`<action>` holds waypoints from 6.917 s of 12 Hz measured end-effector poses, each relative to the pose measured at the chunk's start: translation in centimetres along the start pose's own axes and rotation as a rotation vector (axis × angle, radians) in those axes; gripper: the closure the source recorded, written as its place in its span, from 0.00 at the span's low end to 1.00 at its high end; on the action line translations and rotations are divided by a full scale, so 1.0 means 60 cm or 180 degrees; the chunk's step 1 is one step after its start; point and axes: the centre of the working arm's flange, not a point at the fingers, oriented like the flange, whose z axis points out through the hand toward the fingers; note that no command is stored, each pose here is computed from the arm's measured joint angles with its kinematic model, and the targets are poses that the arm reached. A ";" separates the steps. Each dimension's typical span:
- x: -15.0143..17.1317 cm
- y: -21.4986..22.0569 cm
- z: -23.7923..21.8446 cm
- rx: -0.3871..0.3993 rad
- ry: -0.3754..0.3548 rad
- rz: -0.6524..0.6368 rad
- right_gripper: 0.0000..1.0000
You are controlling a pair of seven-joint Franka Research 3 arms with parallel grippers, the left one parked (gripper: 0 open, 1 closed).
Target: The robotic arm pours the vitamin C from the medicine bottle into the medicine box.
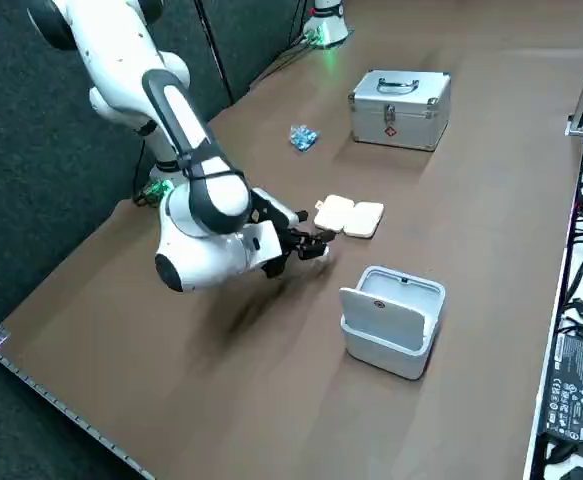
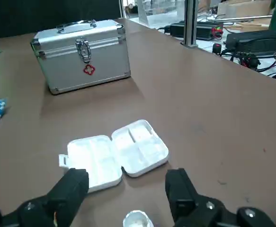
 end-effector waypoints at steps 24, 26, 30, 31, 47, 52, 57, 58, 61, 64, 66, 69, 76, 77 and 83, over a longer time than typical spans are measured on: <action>-0.143 0.007 0.066 -0.0112 0.0481 -0.0165 0.00; -0.144 0.009 0.068 -0.0114 0.0508 -0.0185 0.02; -0.159 0.015 0.060 -0.0144 0.0519 -0.0189 0.06; -0.170 0.015 0.062 -0.0135 0.0557 -0.0199 0.06; -0.177 0.020 0.067 -0.0110 0.0675 -0.0241 0.37; -0.176 0.020 0.069 -0.0103 0.0679 -0.0229 0.57; -0.152 0.032 0.076 -0.0060 0.0665 -0.0252 0.57; -0.141 0.037 0.073 -0.0056 0.0651 -0.0258 0.57; -0.103 0.051 0.060 0.0052 0.0500 -0.0176 0.57; -0.060 0.068 0.041 0.0019 0.0287 -0.0266 0.57; -0.028 0.076 0.028 -0.0067 0.0088 -0.0315 0.57; 0.026 0.073 0.018 -0.0155 -0.0189 -0.0375 0.57; 0.129 0.073 0.095 -0.0216 -0.0751 -0.0579 0.57; 0.137 0.070 0.105 -0.0206 -0.0837 -0.0586 0.57; 0.184 0.062 0.139 0.0054 -0.1534 -0.0365 0.57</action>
